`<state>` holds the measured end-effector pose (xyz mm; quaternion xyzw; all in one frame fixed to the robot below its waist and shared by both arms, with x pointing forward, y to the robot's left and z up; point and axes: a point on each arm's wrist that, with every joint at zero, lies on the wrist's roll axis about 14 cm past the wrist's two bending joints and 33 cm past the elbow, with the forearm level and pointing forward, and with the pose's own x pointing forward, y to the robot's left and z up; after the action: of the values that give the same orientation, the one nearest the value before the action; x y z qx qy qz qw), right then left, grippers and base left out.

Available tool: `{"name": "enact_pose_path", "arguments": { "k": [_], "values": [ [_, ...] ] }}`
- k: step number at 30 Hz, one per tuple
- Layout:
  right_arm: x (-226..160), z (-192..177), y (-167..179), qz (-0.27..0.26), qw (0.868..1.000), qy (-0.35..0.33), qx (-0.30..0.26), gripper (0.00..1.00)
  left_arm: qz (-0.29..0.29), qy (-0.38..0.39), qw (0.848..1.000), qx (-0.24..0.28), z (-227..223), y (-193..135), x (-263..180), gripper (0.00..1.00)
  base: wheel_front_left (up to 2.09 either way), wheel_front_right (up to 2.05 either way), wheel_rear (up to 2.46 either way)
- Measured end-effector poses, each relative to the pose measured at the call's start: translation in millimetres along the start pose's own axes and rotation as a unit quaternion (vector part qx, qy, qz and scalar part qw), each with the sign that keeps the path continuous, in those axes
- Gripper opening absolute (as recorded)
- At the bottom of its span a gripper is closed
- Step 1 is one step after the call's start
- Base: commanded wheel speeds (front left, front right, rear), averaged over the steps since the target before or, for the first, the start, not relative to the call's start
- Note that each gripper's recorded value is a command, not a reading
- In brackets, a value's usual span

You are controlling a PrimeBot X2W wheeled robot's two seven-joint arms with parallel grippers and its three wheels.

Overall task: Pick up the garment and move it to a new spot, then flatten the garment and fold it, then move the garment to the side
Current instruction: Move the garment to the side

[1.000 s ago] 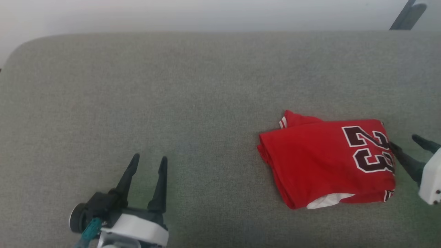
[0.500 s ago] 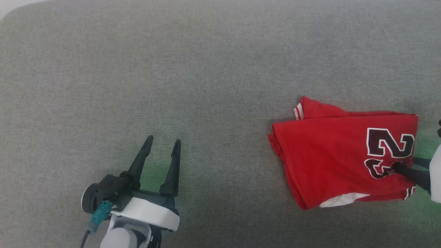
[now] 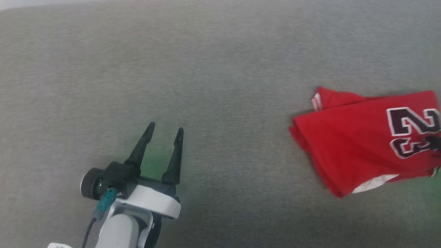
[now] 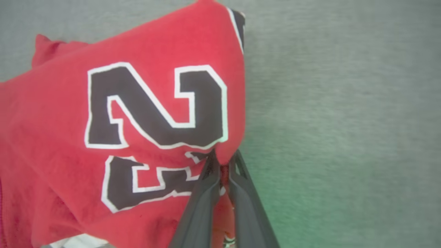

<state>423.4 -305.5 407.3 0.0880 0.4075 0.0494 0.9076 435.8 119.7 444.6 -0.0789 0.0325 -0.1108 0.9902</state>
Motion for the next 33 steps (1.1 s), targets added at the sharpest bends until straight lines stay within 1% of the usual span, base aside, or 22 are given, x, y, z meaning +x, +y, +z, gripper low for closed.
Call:
{"name": "enact_pose_path", "arguments": {
  "k": [4,8,10,14,17,23,27,30,33],
  "values": [
    [-20.3,13.1,-44.9,-0.059,0.997,-0.039,0.030,0.00,-0.044,-0.007,0.999,0.013,-0.2,-24.2,22.4,1.00,0.00,0.00,0.00],
    [-35.0,31.3,-90.1,-0.123,0.988,-0.079,0.051,0.00,-0.092,-0.020,0.995,0.024,1.1,-48.1,51.0,1.00,0.00,0.00,0.00],
    [-41.0,38.5,-112.6,-0.155,0.981,-0.095,0.060,0.00,-0.113,-0.028,0.993,0.034,1.9,-55.2,67.0,1.00,0.00,0.00,0.00],
    [-49.9,57.9,-151.8,-0.218,0.966,-0.126,0.060,0.00,-0.161,-0.040,0.984,0.069,-2.4,-74.2,99.8,1.00,0.00,0.00,0.00],
    [-53.0,64.2,-176.9,-0.261,0.954,-0.137,0.060,0.00,-0.189,-0.049,0.978,0.080,-6.8,-87.3,122.5,1.00,0.00,0.00,0.00],
    [-43.0,60.5,-203.6,-0.312,0.939,-0.132,0.056,0.00,-0.214,-0.060,0.971,0.084,-17.8,-99.1,154.0,1.00,0.00,0.00,0.00],
    [-31.2,53.2,-208.3,-0.325,0.935,-0.129,0.053,0.00,-0.219,-0.055,0.971,0.083,-28.5,-98.8,161.4,1.00,0.00,0.00,0.00],
    [-23.8,44.7,-210.0,-0.333,0.934,-0.118,0.046,0.00,-0.219,-0.059,0.970,0.085,-27.6,-97.5,164.1,1.00,0.00,0.00,0.00],
    [-20.8,46.0,-209.4,-0.335,0.933,-0.123,0.038,0.00,-0.219,-0.060,0.970,0.087,-26.3,-96.6,163.3,1.00,0.00,0.00,0.00]
  ]
}}
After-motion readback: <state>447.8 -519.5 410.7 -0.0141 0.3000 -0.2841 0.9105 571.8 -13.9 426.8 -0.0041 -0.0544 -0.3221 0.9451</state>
